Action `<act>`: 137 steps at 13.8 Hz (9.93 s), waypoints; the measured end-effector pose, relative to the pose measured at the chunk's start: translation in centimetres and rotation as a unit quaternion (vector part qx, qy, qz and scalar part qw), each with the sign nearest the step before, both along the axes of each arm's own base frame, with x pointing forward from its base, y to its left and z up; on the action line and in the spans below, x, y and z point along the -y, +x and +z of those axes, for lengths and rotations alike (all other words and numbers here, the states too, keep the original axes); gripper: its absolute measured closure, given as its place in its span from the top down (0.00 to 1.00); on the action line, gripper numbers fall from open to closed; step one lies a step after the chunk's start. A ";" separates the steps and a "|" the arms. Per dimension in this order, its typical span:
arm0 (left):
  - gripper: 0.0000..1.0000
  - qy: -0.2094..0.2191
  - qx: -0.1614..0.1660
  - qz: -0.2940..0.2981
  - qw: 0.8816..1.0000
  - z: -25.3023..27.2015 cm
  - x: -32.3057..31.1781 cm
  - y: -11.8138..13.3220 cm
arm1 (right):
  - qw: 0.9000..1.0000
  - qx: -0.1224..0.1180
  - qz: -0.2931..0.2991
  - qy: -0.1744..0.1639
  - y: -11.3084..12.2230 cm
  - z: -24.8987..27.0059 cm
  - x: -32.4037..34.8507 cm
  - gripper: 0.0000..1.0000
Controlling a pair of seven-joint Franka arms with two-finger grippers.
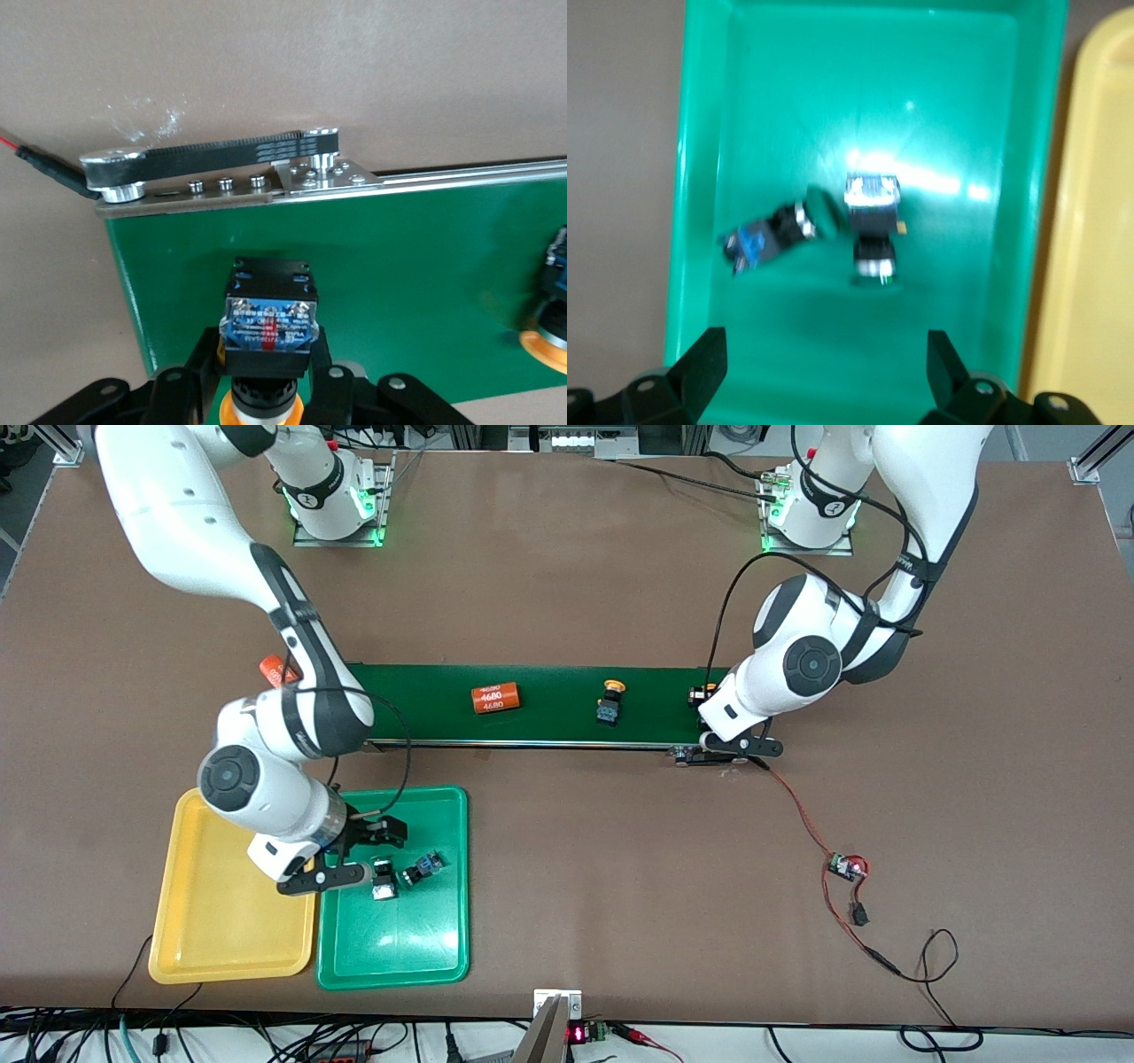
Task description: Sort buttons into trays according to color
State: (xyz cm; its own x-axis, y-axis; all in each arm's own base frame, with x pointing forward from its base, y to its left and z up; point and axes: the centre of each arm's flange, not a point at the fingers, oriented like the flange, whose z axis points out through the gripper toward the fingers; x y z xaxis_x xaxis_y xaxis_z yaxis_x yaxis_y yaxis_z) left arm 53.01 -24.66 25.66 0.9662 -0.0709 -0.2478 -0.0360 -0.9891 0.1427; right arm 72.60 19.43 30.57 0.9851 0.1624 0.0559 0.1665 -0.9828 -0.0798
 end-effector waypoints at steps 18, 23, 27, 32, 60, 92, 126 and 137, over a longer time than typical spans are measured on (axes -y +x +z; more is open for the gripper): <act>1.00 0.084 0.128 0.096 0.984 14.0 -16.2 6.7 | 0.996 -0.078 -0.001 -0.031 -20.3 14.0 12.4 1.00; 1.00 0.090 0.140 0.104 0.981 21.2 -24.3 8.8 | 0.994 -0.091 -0.048 -0.031 -24.2 10.5 8.6 1.00; 1.00 0.094 0.124 0.113 0.981 27.8 -27.5 8.9 | 0.993 -0.090 -0.061 -0.036 -24.9 8.9 5.6 1.00; 1.00 0.084 0.109 0.101 0.985 30.1 -30.5 8.2 | 0.992 -0.076 -0.092 -0.028 -24.7 6.5 1.7 1.00; 1.00 0.063 0.110 0.076 0.989 34.0 -28.9 6.1 | 0.992 -0.071 -0.100 -0.035 -24.0 -2.3 -13.7 1.00; 1.00 0.068 0.096 0.093 0.989 35.8 -30.9 3.8 | 0.996 -0.063 -0.047 -0.033 -11.6 4.9 -4.7 0.40; 1.00 0.066 0.088 0.081 0.991 35.2 -29.9 3.8 | 0.995 -0.075 0.000 -0.065 -0.6 -1.6 23.5 1.00; 1.00 0.067 0.123 0.075 0.987 32.5 -28.7 3.8 | 0.987 -0.154 0.008 -0.034 -9.0 13.1 16.9 1.00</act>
